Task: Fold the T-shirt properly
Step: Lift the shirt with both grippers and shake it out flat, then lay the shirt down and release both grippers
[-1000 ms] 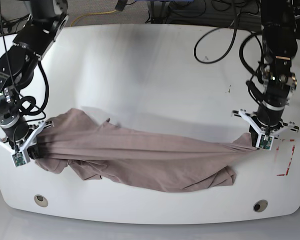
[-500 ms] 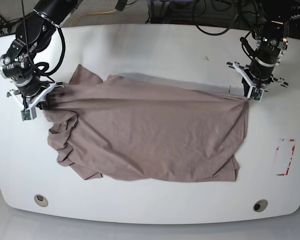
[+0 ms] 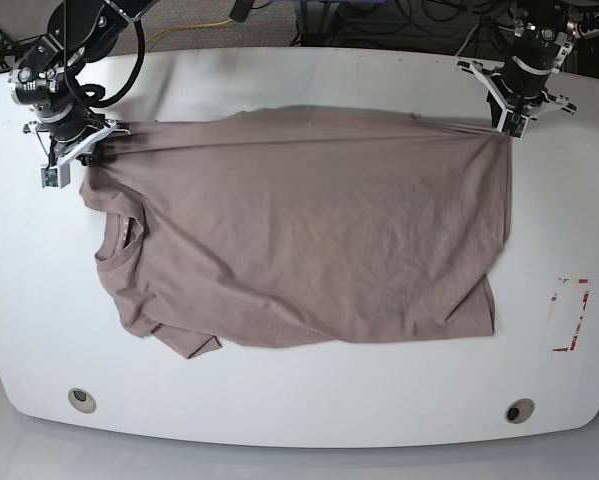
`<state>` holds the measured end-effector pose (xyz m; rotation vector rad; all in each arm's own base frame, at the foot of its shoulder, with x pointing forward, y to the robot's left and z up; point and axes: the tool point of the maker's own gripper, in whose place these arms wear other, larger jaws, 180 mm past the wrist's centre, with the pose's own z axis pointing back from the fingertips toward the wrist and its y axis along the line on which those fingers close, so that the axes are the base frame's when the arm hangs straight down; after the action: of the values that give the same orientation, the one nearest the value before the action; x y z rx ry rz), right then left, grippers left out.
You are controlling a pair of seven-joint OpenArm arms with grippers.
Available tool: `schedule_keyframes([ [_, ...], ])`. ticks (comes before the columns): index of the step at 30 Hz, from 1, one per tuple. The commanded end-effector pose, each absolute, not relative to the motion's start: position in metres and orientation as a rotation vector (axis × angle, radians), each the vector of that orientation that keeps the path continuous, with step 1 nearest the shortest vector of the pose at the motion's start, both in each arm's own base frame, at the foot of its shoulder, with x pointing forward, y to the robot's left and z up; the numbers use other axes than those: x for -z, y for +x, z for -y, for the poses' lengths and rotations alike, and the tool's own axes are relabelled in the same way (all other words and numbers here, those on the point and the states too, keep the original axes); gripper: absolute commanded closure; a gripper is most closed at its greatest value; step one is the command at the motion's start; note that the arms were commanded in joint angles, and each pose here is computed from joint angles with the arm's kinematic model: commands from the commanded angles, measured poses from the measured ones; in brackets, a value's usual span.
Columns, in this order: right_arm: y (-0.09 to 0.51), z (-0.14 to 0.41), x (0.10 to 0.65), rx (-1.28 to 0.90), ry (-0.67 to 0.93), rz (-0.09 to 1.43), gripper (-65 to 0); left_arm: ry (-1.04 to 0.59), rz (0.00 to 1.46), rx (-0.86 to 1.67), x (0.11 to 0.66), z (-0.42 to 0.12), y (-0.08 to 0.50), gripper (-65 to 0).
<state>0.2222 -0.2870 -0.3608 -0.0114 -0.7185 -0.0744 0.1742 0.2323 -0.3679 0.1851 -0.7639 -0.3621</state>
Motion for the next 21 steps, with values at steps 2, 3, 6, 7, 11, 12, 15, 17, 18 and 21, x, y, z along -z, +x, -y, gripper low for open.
schedule_keyframes([
  [2,0.213,0.295,0.357,0.098,-0.034,0.736,0.0,0.226,0.739,0.369,0.366,-0.246,0.158,0.0],
  [3,0.209,0.296,0.359,0.104,-0.037,0.728,0.0,0.231,0.726,0.366,0.367,-0.249,0.153,0.0],
  [6,0.201,0.292,0.366,0.111,-0.026,0.705,0.0,0.235,0.715,0.362,0.367,-0.252,0.148,0.0],
  [7,0.197,0.29,0.368,0.113,-0.022,0.697,0.0,0.234,0.712,0.362,0.368,-0.252,0.147,0.0],
  [11,0.19,0.289,0.371,0.117,-0.023,0.682,-14.9,0.246,0.694,0.357,0.368,-0.258,0.141,-0.6],
  [12,0.19,0.289,0.371,0.117,-0.023,0.68,-18.9,0.248,0.692,0.356,0.368,-0.259,0.141,-1.1],
  [15,0.189,0.289,0.371,0.117,-0.022,0.68,-34.1,0.245,0.648,0.354,0.374,-0.258,0.135,-13.2],
  [17,0.19,0.289,0.371,0.119,-0.023,0.683,-43.0,0.249,0.623,0.349,0.377,-0.26,0.132,-25.8],
  [18,0.191,0.289,0.37,0.118,-0.024,0.686,-45.3,0.25,0.623,0.349,0.377,-0.26,0.132,-29.9],
  [21,0.198,0.291,0.366,0.112,-0.027,0.703,-51.8,0.243,0.624,0.352,0.378,-0.257,0.133,-43.3],
])
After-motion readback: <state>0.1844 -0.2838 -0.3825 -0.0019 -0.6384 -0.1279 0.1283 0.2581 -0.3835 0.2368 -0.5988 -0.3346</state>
